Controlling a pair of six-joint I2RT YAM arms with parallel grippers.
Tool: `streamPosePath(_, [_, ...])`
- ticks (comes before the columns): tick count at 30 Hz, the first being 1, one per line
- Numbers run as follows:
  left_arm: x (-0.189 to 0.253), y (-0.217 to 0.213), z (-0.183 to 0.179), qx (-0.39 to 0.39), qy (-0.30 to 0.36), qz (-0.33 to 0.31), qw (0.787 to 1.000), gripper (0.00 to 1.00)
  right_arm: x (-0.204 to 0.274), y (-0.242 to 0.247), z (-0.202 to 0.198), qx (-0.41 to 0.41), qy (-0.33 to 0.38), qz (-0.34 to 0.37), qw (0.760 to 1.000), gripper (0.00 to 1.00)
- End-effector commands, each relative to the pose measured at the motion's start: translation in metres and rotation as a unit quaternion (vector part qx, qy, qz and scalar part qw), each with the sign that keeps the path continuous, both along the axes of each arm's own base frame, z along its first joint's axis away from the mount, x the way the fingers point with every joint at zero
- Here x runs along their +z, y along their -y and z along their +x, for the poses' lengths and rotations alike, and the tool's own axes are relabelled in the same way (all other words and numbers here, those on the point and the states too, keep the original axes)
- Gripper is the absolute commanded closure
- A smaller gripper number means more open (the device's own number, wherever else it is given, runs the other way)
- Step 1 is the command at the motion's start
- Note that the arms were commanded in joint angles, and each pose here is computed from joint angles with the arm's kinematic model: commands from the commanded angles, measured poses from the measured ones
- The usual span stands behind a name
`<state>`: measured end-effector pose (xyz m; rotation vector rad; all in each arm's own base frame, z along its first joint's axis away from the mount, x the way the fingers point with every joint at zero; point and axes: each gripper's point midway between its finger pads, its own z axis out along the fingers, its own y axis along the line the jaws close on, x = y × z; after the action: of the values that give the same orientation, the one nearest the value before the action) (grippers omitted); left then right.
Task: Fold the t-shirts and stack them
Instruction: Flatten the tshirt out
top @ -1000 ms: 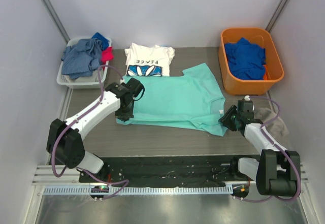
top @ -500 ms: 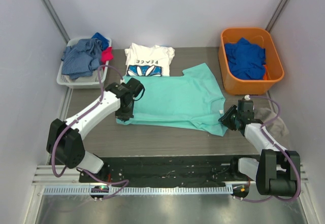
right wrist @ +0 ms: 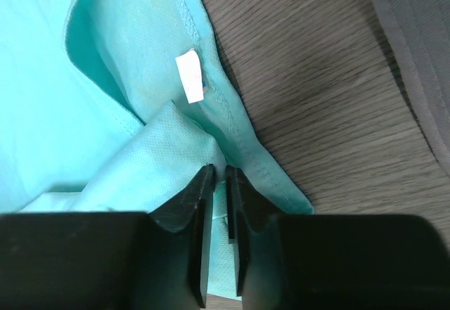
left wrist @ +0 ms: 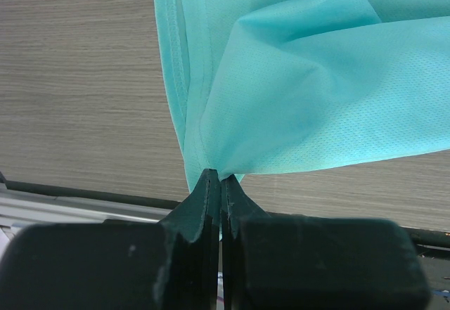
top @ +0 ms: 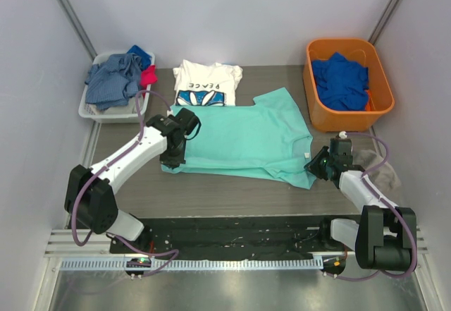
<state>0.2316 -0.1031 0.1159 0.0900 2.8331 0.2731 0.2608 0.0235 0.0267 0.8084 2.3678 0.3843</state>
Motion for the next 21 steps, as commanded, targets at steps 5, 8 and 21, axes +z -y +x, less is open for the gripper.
streamPosePath(5, [0.011,0.001,0.001,0.004,0.011,-0.013,1.0,1.0,0.007,0.002,0.01,0.005,0.022,-0.005,1.0,0.95])
streamPosePath(8, [0.011,0.0,0.001,0.006,0.013,-0.011,1.0,1.0,0.009,0.003,0.01,0.006,0.026,-0.007,1.0,0.99])
streamPosePath(21, [0.026,-0.002,-0.007,0.041,0.085,-0.068,0.993,1.0,0.068,-0.003,0.019,0.042,0.087,-0.014,0.995,0.99])
